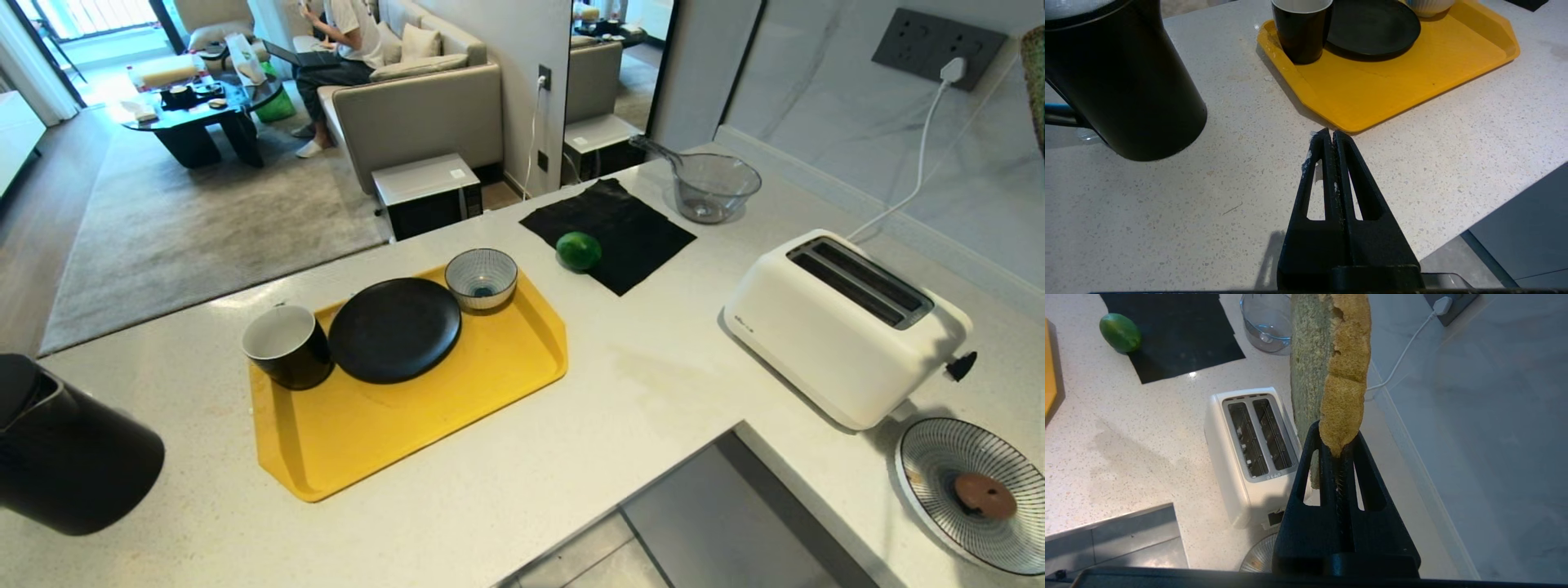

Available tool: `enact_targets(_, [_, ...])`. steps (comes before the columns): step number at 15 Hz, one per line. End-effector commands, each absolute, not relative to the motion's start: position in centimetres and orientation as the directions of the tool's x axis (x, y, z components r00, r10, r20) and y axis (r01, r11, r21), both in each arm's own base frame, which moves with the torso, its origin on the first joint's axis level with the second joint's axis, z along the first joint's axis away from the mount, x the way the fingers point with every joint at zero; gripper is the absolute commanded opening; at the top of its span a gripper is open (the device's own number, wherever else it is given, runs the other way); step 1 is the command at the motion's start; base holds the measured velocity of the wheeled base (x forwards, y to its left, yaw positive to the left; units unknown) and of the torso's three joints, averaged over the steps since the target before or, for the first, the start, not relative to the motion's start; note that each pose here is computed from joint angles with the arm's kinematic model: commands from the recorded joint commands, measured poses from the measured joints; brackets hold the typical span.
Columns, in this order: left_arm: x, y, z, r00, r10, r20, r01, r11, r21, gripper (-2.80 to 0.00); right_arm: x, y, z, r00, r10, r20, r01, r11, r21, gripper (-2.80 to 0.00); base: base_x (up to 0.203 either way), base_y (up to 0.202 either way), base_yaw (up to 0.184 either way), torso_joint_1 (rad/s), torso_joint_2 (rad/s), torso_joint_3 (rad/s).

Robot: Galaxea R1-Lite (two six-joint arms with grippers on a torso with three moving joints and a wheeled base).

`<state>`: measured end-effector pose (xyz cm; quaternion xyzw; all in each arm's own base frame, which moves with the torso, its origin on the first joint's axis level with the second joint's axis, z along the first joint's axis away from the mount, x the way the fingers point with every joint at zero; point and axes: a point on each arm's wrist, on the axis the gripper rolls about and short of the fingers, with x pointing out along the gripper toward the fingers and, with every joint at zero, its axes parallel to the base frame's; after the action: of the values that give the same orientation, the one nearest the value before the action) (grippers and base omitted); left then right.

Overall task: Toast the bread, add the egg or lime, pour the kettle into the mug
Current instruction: Put the bread slices in the toaster

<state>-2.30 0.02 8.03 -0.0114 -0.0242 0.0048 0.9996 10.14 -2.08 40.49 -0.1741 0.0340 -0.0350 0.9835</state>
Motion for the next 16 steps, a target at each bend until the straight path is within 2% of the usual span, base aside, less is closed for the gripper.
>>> enact_targets(1, [-2.2,0.0,7.6,0.999,0.011,0.034,-0.010,1.000,-0.023,-2.80,10.2,-2.1,40.4,0.995,-0.079,-0.062,0.053,0.937,-0.346,-2.80,0.000,0.000,0.000,0.168,-0.31,-0.136])
enact_targets(12, [-2.2,0.0,7.6,0.999,0.011,0.034,-0.010,1.000,-0.023,-2.80,10.4,-2.5,39.9,0.991,-0.108,-0.083,0.073,0.936,-0.343,-2.80,0.000,0.000,0.000,0.115,-0.21,-0.099])
enact_targets(16, [-2.2,0.0,7.6,0.999,0.011,0.034,-0.010,1.000,-0.023,-2.80,11.1,-2.9,39.2,0.984,-0.132,-0.117,0.085,0.937,-0.339,-2.80,0.000,0.000,0.000,0.003,-0.02,0.001])
